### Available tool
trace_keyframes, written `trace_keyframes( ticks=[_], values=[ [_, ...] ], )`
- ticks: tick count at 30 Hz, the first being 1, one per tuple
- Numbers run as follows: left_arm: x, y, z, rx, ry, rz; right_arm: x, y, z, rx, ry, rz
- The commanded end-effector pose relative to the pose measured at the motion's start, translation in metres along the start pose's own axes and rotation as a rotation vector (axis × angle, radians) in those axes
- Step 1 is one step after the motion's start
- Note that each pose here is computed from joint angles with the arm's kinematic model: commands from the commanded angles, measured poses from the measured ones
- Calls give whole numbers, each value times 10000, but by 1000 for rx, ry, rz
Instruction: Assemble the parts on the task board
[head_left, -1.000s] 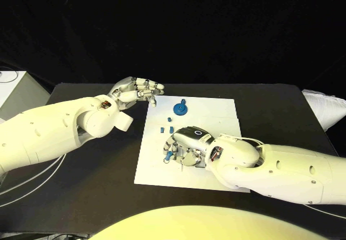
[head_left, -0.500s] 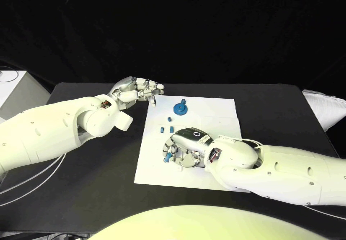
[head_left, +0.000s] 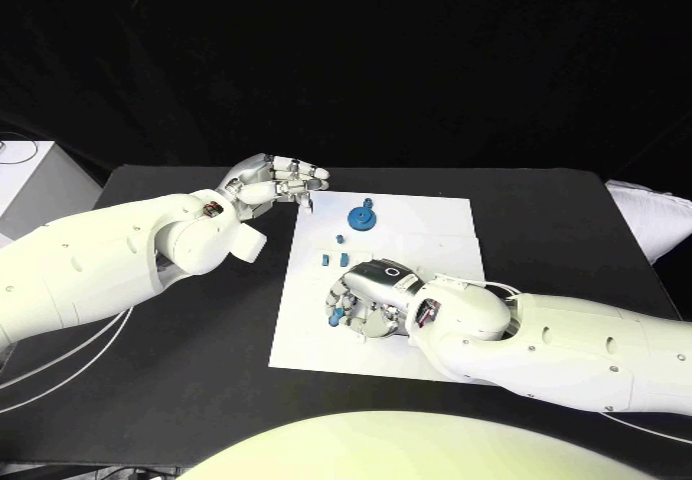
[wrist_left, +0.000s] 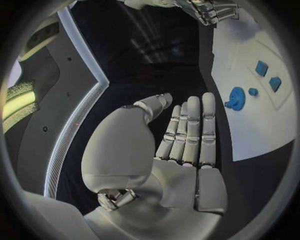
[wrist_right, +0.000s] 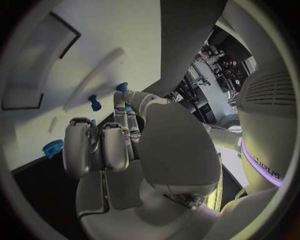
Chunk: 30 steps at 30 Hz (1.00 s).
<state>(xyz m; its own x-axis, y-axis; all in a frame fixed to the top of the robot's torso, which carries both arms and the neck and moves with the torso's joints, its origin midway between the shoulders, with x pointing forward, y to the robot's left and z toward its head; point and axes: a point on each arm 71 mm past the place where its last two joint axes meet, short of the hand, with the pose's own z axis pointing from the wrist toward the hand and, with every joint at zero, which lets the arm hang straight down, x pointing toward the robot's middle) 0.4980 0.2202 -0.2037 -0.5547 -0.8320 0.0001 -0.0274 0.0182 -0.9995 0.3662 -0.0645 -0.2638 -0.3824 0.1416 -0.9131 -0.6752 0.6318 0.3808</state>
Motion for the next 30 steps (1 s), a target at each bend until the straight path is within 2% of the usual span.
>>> trace_keyframes(
  ticks=[1, 16, 30],
  values=[
    [21, -7, 4, 6, 16, -12, 33, -5, 6, -5, 9, -21],
    [15, -4, 1, 2, 15, -12, 80, -17, 19, -23, 48, -6],
    [11, -2, 0, 1, 12, -12, 60, -4, 8, -30, 20, 15]
  ],
)
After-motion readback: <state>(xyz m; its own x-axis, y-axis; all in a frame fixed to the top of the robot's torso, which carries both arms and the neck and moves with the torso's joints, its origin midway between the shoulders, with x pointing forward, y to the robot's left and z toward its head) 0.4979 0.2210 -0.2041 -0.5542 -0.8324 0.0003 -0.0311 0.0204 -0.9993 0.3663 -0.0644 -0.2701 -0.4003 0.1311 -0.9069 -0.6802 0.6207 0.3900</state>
